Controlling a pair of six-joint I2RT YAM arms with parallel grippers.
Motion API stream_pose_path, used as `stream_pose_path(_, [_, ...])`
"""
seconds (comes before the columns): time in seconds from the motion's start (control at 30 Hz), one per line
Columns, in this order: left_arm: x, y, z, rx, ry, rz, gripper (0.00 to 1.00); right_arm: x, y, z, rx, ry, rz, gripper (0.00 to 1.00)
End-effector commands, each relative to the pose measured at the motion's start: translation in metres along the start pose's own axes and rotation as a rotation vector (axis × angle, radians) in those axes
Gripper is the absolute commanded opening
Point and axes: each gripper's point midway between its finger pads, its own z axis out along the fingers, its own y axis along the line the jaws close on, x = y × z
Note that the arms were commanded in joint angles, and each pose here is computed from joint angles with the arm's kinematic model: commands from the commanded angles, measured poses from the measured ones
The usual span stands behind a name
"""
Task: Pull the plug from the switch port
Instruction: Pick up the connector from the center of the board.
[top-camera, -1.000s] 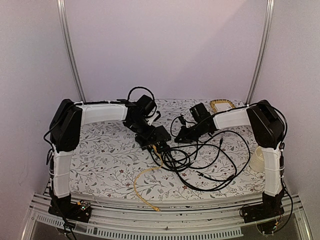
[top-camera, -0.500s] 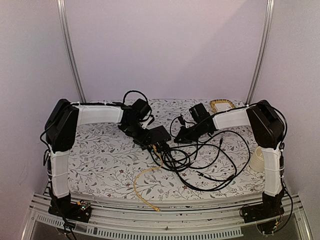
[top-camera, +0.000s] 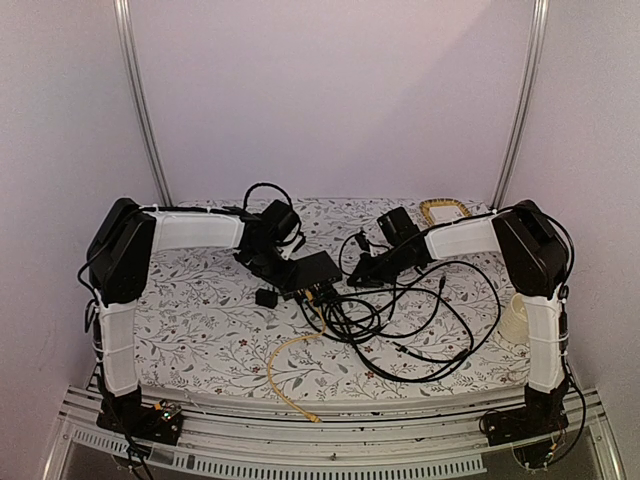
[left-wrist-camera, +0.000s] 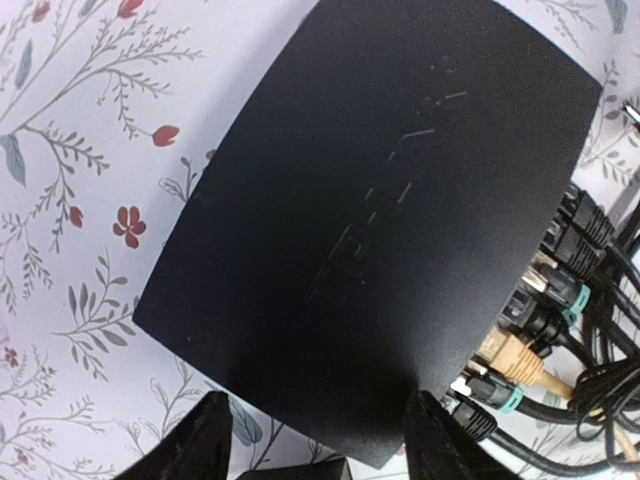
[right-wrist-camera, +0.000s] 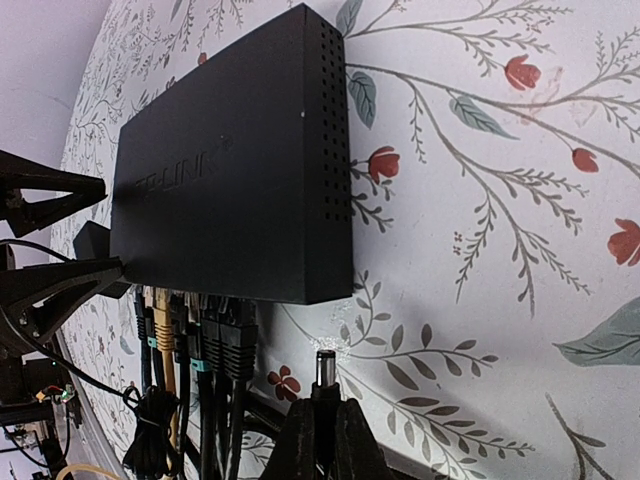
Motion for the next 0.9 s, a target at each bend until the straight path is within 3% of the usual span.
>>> stream_pose_path(0.0, [-0.007,0.008,-0.012,-0.009,-0.037,-0.018,0.57,-0.006,0.010,-0.005,-0.010,-0.022,-0.029,0.04])
stream_pose_path(0.23, [-0.001,0.011,-0.019,-0.013,-0.044,-0.035,0.42,-0.006,0.009,-0.005,-0.005,-0.021,-0.040,0.03])
stream_pose_path(0.37, [-0.007,0.014,-0.037,-0.015,-0.085,-0.058,0.22,-0.005,0.008,-0.006,0.001,-0.021,-0.047,0.03])
stream_pose_path(0.47, [-0.007,0.016,-0.048,-0.024,-0.106,-0.073,0.00,-0.006,0.008,-0.007,0.001,-0.023,-0.053,0.03])
stream_pose_path(0.87, [0.003,0.039,-0.081,-0.128,-0.129,-0.107,0.00,-0.009,0.024,-0.004,-0.008,-0.009,-0.109,0.05])
